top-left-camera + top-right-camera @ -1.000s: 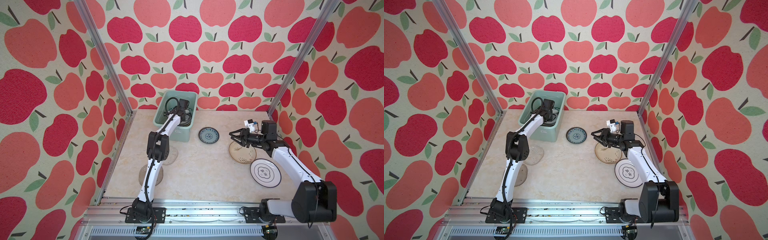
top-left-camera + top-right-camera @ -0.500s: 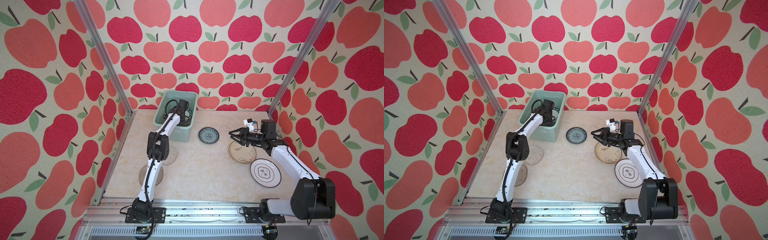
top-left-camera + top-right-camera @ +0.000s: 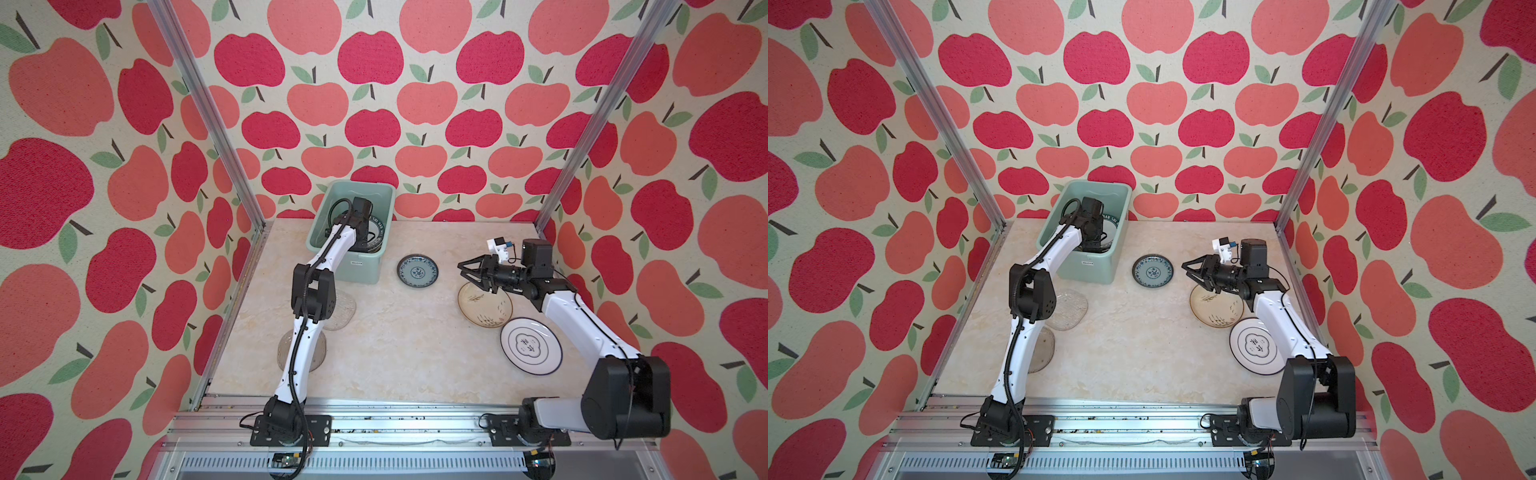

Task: Place the plates into the plastic bin on the countertop
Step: 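Open the left gripper above the bin while the right moves to the white plate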

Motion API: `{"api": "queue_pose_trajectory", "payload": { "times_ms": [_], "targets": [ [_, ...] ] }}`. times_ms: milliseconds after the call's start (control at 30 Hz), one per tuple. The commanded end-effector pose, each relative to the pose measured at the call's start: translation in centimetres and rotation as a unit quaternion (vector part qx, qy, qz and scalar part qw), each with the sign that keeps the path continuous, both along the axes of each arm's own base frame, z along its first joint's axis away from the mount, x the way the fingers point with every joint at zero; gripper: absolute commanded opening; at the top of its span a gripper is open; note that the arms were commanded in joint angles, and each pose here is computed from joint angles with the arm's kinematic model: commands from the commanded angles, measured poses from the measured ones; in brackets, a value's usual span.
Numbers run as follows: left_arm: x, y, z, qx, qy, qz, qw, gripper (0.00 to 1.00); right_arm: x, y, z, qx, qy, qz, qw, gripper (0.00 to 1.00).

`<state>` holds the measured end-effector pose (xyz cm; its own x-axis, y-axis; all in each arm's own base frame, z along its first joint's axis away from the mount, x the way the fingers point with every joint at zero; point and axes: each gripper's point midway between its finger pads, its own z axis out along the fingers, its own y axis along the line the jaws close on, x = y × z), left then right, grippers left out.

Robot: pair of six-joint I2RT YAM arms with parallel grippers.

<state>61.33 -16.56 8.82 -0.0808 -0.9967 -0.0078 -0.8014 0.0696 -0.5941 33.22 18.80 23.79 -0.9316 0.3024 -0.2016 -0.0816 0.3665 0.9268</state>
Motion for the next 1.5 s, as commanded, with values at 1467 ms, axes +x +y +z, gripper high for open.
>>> {"api": "queue_pose_trajectory", "payload": {
  "times_ms": [1467],
  "targets": [
    [-30.2,-14.6,15.2,0.063,-0.183,-0.625,0.757,0.99,-5.8,-23.6,-8.5,-0.416,0.185,-0.256,0.853,0.71]
  ]
}}
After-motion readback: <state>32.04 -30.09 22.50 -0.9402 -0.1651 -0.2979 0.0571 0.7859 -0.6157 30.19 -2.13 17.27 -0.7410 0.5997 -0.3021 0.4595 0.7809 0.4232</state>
